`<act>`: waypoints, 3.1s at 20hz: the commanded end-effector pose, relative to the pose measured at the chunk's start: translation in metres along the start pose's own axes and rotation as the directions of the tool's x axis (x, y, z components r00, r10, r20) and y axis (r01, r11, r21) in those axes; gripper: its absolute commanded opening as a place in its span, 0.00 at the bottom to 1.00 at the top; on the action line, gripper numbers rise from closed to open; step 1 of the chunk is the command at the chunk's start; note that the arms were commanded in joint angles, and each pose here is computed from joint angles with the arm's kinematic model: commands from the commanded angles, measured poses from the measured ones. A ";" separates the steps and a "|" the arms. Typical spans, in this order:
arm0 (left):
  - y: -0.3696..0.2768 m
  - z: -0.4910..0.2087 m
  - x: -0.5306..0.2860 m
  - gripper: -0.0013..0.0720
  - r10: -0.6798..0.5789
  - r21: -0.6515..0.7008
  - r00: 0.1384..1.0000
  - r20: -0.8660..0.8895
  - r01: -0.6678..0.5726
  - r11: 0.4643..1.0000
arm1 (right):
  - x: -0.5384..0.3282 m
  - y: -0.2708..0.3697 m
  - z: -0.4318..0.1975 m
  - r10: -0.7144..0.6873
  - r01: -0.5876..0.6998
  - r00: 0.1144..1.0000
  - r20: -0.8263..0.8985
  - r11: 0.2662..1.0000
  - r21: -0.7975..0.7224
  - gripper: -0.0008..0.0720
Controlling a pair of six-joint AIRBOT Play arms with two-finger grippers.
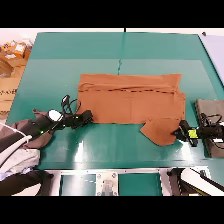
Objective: Fold the shirts.
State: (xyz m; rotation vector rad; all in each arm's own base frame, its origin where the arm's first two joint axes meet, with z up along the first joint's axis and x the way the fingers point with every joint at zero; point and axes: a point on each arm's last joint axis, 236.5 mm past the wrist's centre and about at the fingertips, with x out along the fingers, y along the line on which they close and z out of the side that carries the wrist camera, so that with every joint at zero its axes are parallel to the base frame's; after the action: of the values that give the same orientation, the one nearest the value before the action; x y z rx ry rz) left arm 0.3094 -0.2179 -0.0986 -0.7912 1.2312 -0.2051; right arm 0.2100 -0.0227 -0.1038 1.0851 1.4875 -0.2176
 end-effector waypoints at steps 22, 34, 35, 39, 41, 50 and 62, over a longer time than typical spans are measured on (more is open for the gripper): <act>-0.014 0.054 -0.110 0.06 0.117 0.407 0.992 -0.041 -0.090 0.909 | -0.119 0.112 -0.005 0.253 -0.205 0.944 0.212 0.953 -0.225 0.05; -0.053 0.195 -0.015 0.06 0.065 0.378 0.997 0.051 -0.080 0.922 | -0.022 0.203 0.145 0.320 -0.267 0.934 0.158 0.920 -0.286 0.05; -0.052 0.206 -0.008 0.06 0.051 0.362 0.995 0.091 -0.081 0.929 | -0.010 0.208 0.158 0.317 -0.264 0.935 0.159 0.921 -0.286 0.05; -0.058 0.251 -0.017 0.94 0.012 0.339 0.969 0.245 -0.097 0.936 | -0.015 0.224 0.193 0.338 -0.259 0.926 0.171 0.895 -0.364 0.56; -0.058 0.262 -0.041 0.94 0.014 0.337 0.976 0.215 -0.088 0.937 | -0.048 0.223 0.200 0.350 -0.248 0.922 0.164 0.861 -0.443 0.61; -0.047 0.247 -0.088 0.94 0.047 0.333 0.998 0.029 -0.054 0.941 | -0.040 0.104 0.187 0.210 -0.186 0.978 0.012 0.893 -0.409 0.86; -0.055 0.241 -0.085 0.93 0.033 0.337 0.999 0.015 -0.036 0.941 | 0.002 0.164 0.168 0.367 -0.402 0.914 -0.170 0.781 -0.478 0.86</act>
State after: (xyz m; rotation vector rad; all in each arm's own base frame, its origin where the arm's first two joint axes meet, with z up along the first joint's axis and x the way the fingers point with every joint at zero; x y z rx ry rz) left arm 0.5117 -0.1068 0.0273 -0.4705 1.1549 -0.3681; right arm 0.4292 -0.0555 -0.0864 0.9643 1.2655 0.4508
